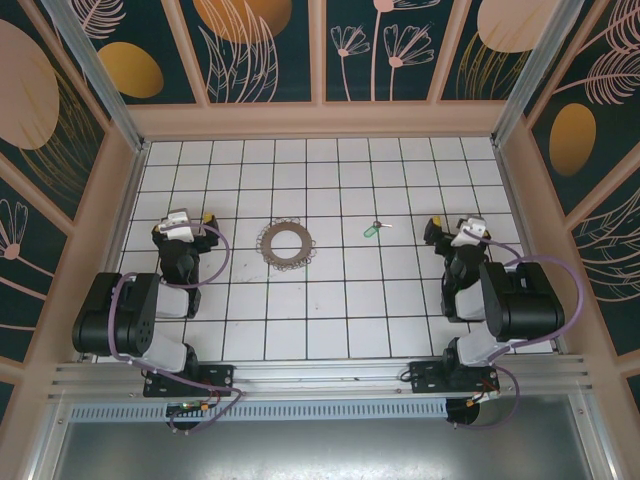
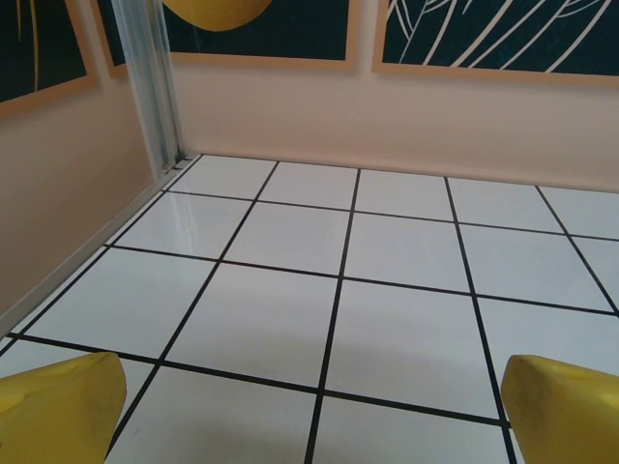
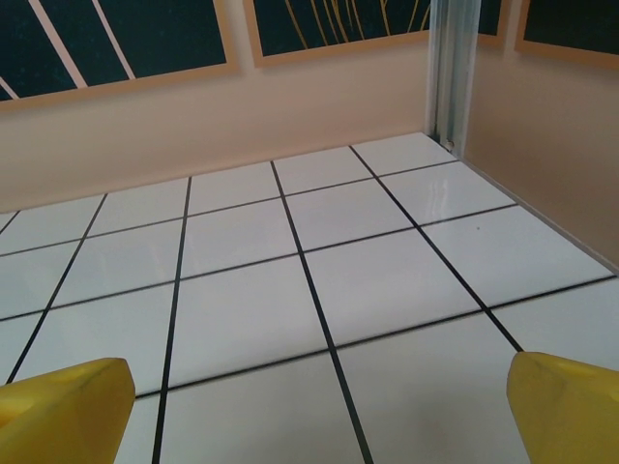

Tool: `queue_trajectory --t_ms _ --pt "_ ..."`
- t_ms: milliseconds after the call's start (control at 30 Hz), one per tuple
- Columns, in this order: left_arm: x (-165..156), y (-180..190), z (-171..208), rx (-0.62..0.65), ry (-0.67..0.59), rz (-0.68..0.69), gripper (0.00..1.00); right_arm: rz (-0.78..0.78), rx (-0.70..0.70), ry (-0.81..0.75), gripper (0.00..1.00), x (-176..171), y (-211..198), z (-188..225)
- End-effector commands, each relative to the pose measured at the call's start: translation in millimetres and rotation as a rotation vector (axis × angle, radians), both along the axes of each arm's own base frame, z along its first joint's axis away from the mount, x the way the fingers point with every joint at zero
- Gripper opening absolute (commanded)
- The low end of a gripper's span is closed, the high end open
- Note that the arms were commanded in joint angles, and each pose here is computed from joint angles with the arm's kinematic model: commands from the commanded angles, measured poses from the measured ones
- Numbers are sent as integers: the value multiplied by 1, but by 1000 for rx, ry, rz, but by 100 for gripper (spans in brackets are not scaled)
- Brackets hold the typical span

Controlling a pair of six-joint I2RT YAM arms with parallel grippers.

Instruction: Put the keys on the keyring

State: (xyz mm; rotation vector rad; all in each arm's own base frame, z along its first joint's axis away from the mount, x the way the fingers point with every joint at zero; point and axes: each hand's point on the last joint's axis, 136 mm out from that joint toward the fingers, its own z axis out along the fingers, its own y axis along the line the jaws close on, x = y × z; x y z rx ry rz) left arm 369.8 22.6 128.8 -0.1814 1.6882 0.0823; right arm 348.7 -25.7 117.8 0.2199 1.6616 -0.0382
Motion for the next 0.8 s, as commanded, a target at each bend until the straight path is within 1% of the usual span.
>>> queue_trajectory --t_ms 0,67,133,167,233,333,400,467,533,600,667,767 --pt "7 -2 21 -6 -15 -19 99 -12 -19 -127 99 -9 2 37" --pt "9 -4 22 -10 33 -28 99 -3 -32 -84 99 -3 7 45" --pt "5 -8 30 -27 31 -50 99 26 -38 -121 99 -3 15 66" --pt "1 -8 35 -48 18 -46 99 22 -14 -142 99 -4 17 77" --pt "-7 -10 48 -88 -7 -53 99 -3 73 -130 99 -2 17 89" --pt "-16 -21 73 -146 -39 -92 99 17 158 -42 99 6 29 96" --pt "-23 -41 93 -240 -86 -174 99 84 189 20 99 10 47 97" --pt "-30 -65 111 -352 -108 -305 99 170 215 63 99 10 68 96" --pt "-35 -87 123 -434 -73 -422 99 255 231 101 99 9 91 93" --pt "-39 -110 127 -477 10 -513 99 346 231 151 99 7 116 89" --pt "-43 -123 127 -485 85 -550 99 413 232 207 99 6 135 81" --pt "-53 -139 126 -505 144 -600 99 525 226 287 99 2 165 66"
